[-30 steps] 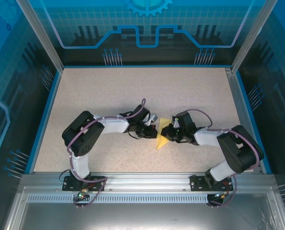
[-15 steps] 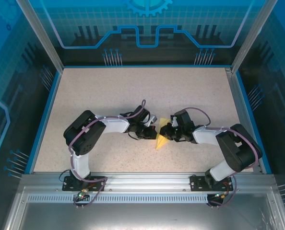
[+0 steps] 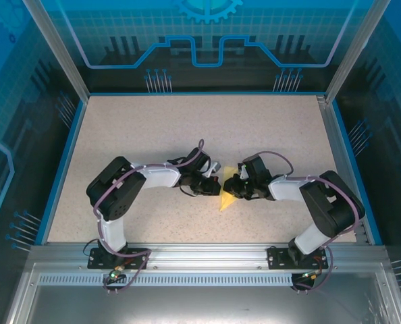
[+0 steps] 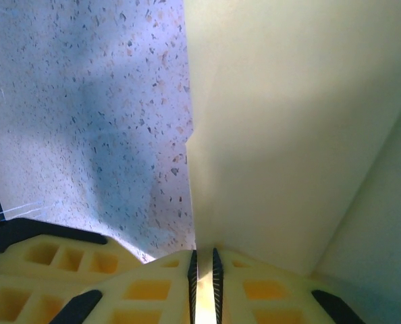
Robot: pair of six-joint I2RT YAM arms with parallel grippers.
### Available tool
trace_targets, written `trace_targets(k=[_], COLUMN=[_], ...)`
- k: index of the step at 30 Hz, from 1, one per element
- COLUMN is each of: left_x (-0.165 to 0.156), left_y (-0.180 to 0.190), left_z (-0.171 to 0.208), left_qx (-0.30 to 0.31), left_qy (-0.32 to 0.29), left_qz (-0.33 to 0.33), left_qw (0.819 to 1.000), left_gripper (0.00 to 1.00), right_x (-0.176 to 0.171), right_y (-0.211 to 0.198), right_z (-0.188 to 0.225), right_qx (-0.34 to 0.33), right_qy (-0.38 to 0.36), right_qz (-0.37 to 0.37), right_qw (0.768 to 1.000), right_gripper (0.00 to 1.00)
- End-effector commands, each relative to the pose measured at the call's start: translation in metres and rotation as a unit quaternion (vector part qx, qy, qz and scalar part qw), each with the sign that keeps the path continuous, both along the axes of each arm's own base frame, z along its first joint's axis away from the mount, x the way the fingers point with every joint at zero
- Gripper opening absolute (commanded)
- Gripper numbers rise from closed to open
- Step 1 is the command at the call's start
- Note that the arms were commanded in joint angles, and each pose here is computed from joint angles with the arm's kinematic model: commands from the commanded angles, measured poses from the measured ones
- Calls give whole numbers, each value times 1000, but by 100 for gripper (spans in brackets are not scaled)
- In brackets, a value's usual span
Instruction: Fold a paper plane with a square sheet of paper (pick it up from the middle)
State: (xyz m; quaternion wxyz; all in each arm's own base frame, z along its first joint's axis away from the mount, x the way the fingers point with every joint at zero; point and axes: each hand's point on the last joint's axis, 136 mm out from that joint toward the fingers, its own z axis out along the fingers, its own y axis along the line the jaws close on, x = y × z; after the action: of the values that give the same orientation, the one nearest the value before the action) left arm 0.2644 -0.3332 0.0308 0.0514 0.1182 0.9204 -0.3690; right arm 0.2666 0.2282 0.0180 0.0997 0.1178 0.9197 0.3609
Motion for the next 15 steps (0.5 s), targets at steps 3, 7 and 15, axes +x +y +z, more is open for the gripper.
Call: trace_targets(k=[3,7,15], left_x=[-8,-12,-18], left_y=[3,1,-7], left_z=[12,16,11], left_qx=[-21,-26,-31], left_qy=[10,8,14], left_qz=[6,4,-3], left_qw=[1000,1000,999], left_gripper=[2,6,16], right_x=[-3,-4,-6], right_y=[7,8,9], right_z=[-2,-4,-4], right_qx=[-2,-1,12], right_qy=[5,7,9], right_qz=[20,21,13], right_qw=[1000,1000,1000], right_gripper=[20,22,30])
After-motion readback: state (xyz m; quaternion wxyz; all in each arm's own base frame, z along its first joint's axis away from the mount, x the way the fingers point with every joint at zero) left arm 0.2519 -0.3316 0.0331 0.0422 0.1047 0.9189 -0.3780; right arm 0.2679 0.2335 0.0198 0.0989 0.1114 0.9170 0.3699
